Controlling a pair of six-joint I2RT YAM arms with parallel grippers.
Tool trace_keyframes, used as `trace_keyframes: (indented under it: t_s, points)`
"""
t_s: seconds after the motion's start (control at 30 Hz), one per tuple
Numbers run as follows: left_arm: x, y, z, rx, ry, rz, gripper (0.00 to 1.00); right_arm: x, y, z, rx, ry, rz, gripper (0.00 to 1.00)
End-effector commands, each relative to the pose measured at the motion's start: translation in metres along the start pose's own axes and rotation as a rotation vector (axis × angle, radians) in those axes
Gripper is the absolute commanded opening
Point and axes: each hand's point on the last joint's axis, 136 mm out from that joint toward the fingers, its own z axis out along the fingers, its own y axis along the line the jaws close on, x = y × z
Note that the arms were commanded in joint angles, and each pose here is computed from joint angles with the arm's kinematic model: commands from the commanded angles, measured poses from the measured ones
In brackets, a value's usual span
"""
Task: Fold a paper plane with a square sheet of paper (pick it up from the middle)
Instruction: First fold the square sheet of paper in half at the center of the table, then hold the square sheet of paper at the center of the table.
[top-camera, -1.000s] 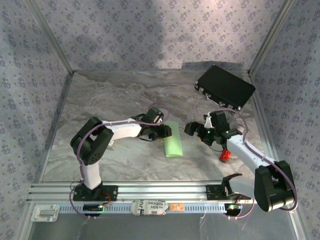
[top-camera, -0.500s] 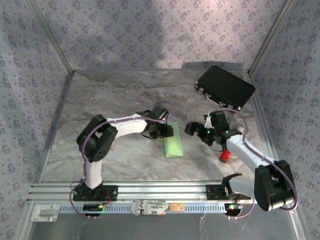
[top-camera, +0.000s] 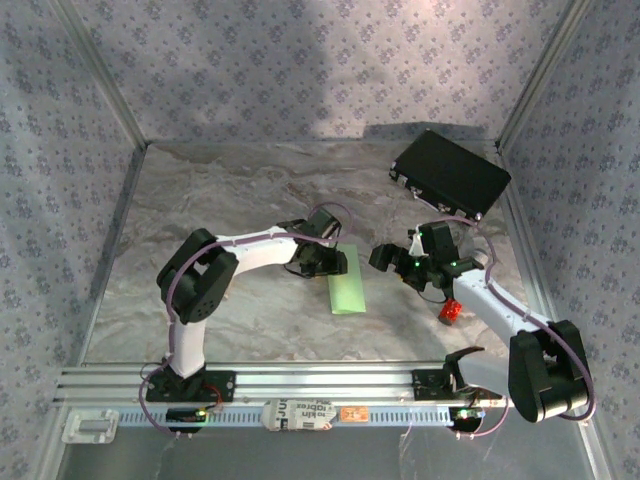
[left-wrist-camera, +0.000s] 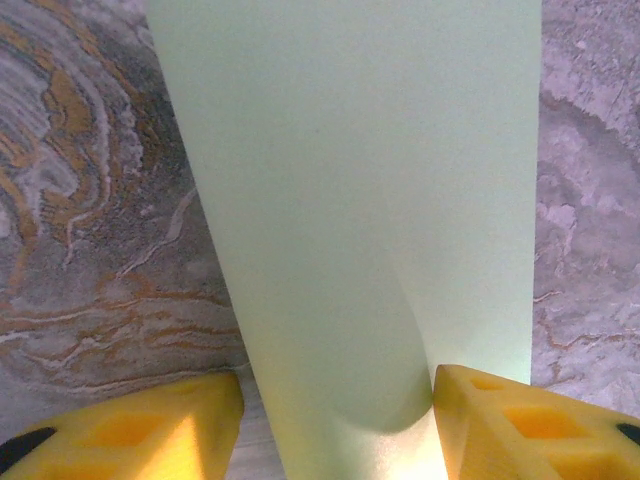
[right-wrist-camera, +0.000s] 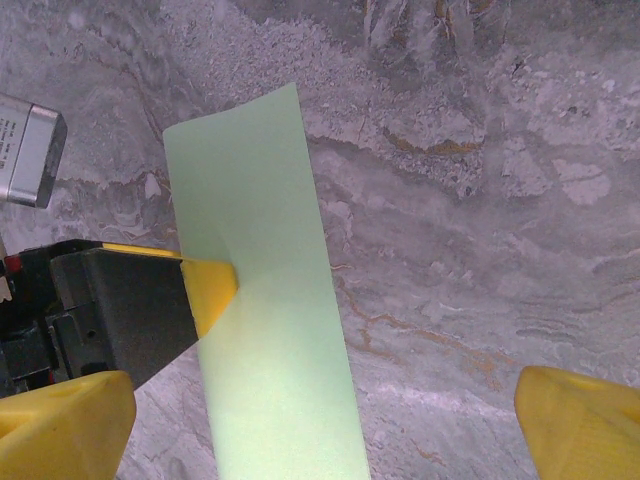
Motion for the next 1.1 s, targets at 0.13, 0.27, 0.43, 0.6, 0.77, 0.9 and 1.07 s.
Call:
trace_keyframes:
  t_s: [0.13, 0.27, 0.43, 0.6, 0.77, 0.9, 1.07]
  points:
    - [0.024, 0.044, 0.027, -0.16, 0.079, -0.007, 0.55, -0.003, 0.002, 0.0, 0.01, -0.002, -0.016, 0.99]
    - [0.025, 0.045, 0.029, -0.165, 0.08, -0.017, 0.55, -0.003, 0.001, 0.001, 0.022, 0.012, -0.006, 0.99]
    - [0.026, 0.049, 0.032, -0.18, 0.08, -0.023, 0.55, -0.003, 0.002, 0.002, 0.022, 0.015, -0.008, 0.99]
    - [0.027, 0.048, 0.035, -0.181, 0.091, -0.014, 0.54, -0.003, 0.001, 0.003, 0.023, 0.018, -0.005, 0.99]
    - [0.03, 0.05, 0.038, -0.189, 0.1, -0.011, 0.54, -0.002, 0.0, 0.003, 0.025, 0.018, -0.001, 0.99]
    - [0.031, 0.052, 0.04, -0.194, 0.103, -0.011, 0.54, -0.002, 0.001, 0.003, 0.023, 0.021, -0.005, 0.99]
    - [0.032, 0.051, 0.042, -0.19, 0.107, 0.011, 0.54, -0.001, 0.003, 0.003, 0.014, 0.023, -0.008, 0.99]
